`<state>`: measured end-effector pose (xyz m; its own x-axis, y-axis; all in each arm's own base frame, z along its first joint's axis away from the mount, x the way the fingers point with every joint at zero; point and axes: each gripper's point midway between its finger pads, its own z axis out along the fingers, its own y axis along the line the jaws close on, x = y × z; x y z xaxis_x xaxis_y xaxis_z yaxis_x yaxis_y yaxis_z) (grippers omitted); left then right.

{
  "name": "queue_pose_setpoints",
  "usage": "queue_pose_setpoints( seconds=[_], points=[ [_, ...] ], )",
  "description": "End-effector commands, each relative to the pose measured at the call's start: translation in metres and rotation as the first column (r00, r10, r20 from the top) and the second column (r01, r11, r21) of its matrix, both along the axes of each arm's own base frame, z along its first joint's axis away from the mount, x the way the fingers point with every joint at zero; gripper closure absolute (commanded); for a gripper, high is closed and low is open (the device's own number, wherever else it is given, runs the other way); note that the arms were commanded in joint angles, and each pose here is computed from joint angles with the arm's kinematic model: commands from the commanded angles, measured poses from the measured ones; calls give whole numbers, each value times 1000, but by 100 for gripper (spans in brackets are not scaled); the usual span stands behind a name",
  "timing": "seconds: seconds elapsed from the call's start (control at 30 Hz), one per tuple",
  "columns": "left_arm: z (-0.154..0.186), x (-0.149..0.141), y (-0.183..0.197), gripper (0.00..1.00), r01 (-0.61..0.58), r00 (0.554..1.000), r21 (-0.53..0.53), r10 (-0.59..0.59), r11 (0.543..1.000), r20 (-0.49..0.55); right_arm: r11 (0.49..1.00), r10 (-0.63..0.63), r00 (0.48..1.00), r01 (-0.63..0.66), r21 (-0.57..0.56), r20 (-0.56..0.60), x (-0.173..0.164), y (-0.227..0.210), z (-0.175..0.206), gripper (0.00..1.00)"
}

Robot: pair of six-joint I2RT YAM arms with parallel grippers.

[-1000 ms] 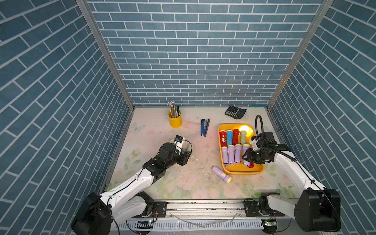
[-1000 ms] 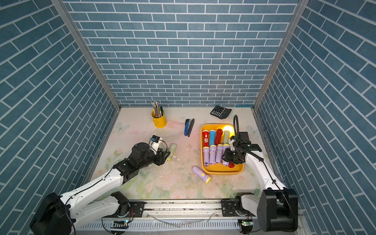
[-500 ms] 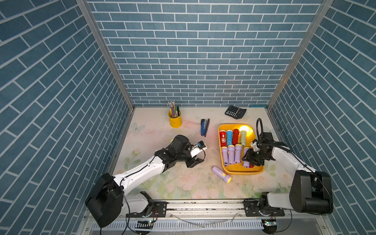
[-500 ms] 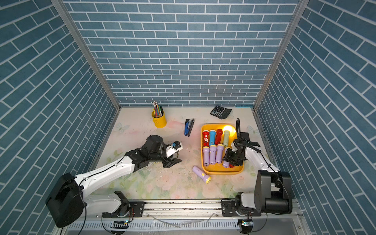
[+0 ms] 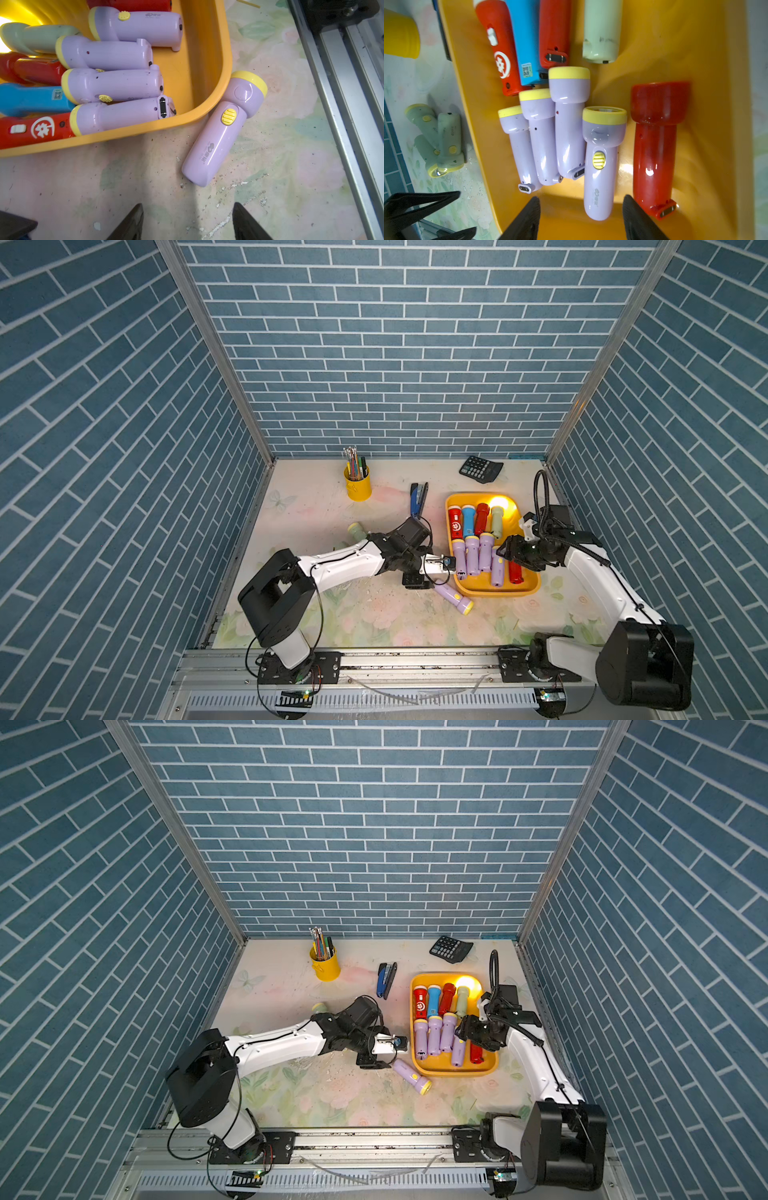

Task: Put the flashlights into the storage boxes
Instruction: Place the flashlight at the storage box, then pick up the flashlight from the center of the board.

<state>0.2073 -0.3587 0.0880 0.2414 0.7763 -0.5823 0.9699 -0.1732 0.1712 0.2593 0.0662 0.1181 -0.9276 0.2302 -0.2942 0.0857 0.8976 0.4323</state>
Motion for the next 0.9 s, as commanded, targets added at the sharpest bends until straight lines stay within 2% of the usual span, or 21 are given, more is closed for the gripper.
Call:
queue_pose_setpoints(
  seconds=[0.0,0.17,0.47,0.67,0.87],
  points=[
    [-10,-13,-5,31,126,992,65,-126,990,5,999,4,1000,-5,33,30,-5,5,13,36],
    [-28,-24,-11,31,219,976,145,-217,965,-33,999,11,999,-13,49,41,-12,7,18,36],
    [-59,-38,-16,32,294,955,251,-291,922,-50,997,18,997,-23,71,71,-18,11,20,36],
    [-69,-49,-17,38,316,948,284,-315,905,-52,996,19,996,-26,84,86,-23,13,21,36],
    [-69,-54,-11,53,282,958,290,-283,915,-40,994,-10,991,-4,106,131,-22,14,26,37]
  ],
)
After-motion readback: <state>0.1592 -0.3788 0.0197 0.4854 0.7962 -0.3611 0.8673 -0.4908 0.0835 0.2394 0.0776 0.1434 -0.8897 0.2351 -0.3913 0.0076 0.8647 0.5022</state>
